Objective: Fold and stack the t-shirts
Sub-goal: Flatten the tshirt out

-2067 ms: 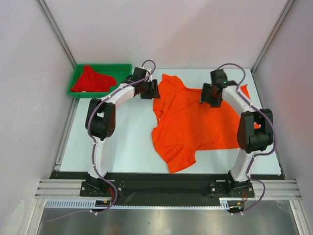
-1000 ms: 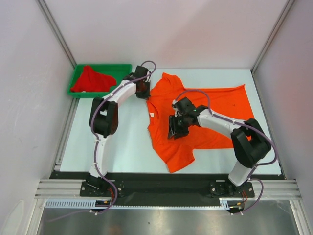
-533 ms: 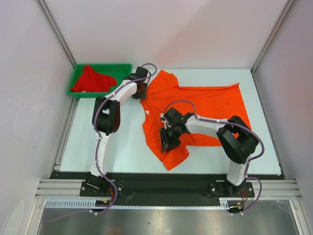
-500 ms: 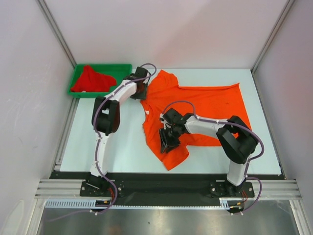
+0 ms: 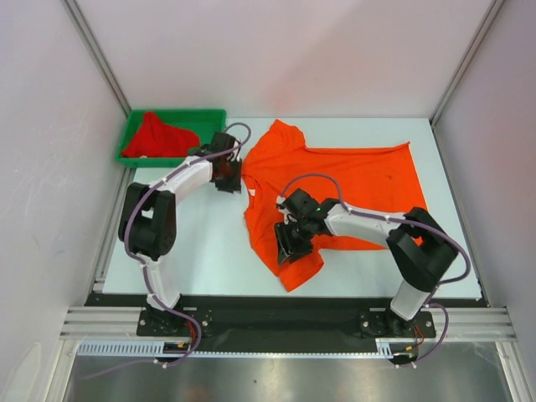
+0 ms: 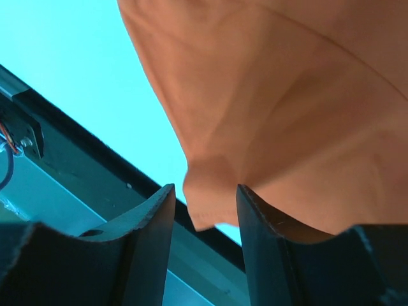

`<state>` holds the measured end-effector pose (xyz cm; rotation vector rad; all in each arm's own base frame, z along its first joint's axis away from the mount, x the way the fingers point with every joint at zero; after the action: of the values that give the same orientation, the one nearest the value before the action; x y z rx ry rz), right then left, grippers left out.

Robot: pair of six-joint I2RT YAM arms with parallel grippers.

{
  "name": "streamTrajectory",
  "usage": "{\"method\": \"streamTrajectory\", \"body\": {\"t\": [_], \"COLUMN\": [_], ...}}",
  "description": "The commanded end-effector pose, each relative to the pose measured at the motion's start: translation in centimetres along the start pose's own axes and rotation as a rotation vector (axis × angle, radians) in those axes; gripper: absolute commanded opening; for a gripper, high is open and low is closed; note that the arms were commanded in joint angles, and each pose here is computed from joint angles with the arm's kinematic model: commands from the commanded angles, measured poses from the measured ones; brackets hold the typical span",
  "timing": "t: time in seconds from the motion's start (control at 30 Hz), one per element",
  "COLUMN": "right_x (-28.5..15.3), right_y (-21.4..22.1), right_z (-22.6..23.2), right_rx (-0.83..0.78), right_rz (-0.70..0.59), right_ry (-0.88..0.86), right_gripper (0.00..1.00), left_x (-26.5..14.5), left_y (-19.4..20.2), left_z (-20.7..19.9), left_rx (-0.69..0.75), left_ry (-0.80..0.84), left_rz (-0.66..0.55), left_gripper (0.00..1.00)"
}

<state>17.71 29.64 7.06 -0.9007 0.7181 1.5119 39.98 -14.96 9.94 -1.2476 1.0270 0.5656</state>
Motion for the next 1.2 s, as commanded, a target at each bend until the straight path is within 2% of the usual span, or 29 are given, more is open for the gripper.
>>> {"method": "streamTrajectory", "body": {"t": [0.0, 0.27, 0.37, 0.57, 0.9, 1.03, 1.17], "right_x": [-2.6, -5.1, -5.2, -4.5, -5.1, -6.3, -6.9], "right_y": [-0.4, -0.5, -0.1, 0.9, 1.1, 0.3, 0.0], "right_z": [-0.6, -3.7, -4.4, -5.4, -6.7, -7.3, -8.1], "right_rx": [0.017, 0.114, 0.134, 0.164, 0.198, 0.236, 0.259], "right_rz": [-0.091, -0.153, -0.155, -0.142, -0.187, -0.225, -0.237], "right_ry": [0.01, 0.019, 0.018, 0.025, 0.081, 0.068, 0.061], "right_gripper": [0.5, 0.51, 0.51, 0.51, 0.44, 0.44, 0.45], "left_x": [1.4, 4.3, 4.3, 3.4, 5.1, 5.5, 5.6], "left_y": [1.9, 3.4, 4.0, 4.4, 6.5, 6.7, 6.7], "left_z": [-2.3, -4.3, -4.3, -3.2, -3.8, -3.7, -3.6], "left_rx": [-0.091, -0.177, -0.208, -0.211, -0.226, -0.22, -0.217], "left_ry": [0.168, 0.282, 0.277, 0.198, 0.21, 0.199, 0.198], "left_rz": [0.004, 0.065, 0.071, 0.048, 0.133, 0.142, 0.14], "left_gripper": [0.34, 0.4, 0.45, 0.46, 0.23, 0.19, 0.21]}}
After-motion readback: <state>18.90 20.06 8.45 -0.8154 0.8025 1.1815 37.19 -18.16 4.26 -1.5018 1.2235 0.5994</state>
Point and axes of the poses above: each gripper's point midway between its finger pads, its own x axis out along the fingers, its own z axis along the line the jaws close on, y = z × x, the point moved 3 cm from there along -x, back along the fingers, and after that the axes turned 13 degrees about x, right-handed, at the moved point
